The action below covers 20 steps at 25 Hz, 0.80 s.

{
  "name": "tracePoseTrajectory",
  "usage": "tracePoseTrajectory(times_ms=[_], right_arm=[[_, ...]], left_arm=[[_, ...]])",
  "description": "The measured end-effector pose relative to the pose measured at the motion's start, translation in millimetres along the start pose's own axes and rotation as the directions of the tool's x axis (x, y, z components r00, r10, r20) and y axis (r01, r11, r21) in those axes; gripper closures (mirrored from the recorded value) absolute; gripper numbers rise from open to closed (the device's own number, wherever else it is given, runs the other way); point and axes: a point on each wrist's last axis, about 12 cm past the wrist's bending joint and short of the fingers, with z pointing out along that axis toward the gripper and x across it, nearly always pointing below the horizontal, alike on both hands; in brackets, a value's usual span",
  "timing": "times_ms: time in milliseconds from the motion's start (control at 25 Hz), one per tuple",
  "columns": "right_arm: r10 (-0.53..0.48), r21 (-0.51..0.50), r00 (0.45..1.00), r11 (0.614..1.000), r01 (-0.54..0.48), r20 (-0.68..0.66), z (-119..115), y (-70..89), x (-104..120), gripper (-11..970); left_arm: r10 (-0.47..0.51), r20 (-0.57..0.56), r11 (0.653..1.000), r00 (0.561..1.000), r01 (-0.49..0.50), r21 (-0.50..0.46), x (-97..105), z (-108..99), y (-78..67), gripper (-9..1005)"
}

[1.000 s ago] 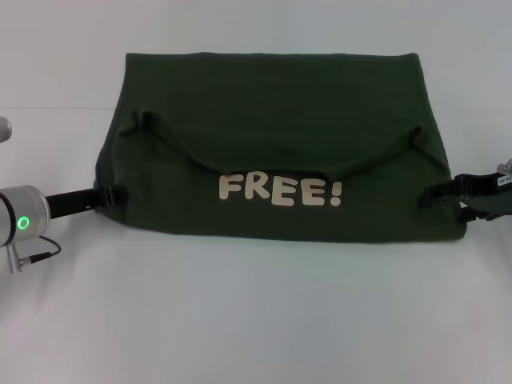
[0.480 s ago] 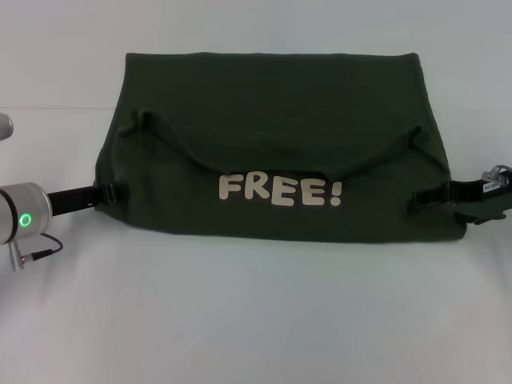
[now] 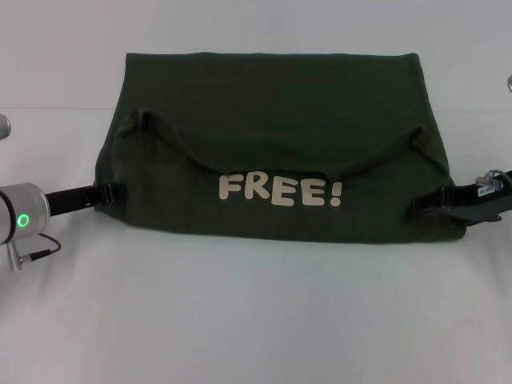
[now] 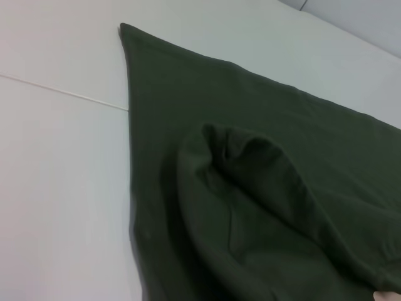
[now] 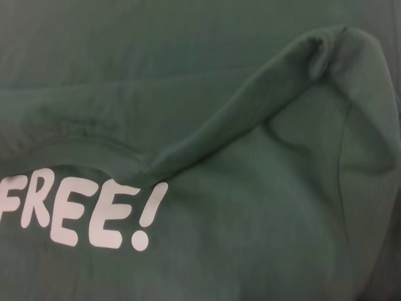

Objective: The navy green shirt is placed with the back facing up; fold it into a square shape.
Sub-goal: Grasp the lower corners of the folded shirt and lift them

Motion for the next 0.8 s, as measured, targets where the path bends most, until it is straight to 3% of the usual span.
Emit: tracePoseTrajectory(times_ms=[520, 800], right_arm=[[-0.007, 0.004, 1.0, 1.0, 0.007, -0.008, 0.4, 0.3, 1.1, 456], [-0.001, 0.007, 1.0, 1.0, 0.002, -0.007, -1.4, -2.6, 1.2, 746]], left_arm=[[-0.004, 0.0, 1.0, 1.0, 0.004, -0.001, 1.6, -1.1, 1.5, 956], [-0.004, 0.001, 1.0, 1.0, 0.004, -0.001, 0.9, -1.1, 1.5, 956]])
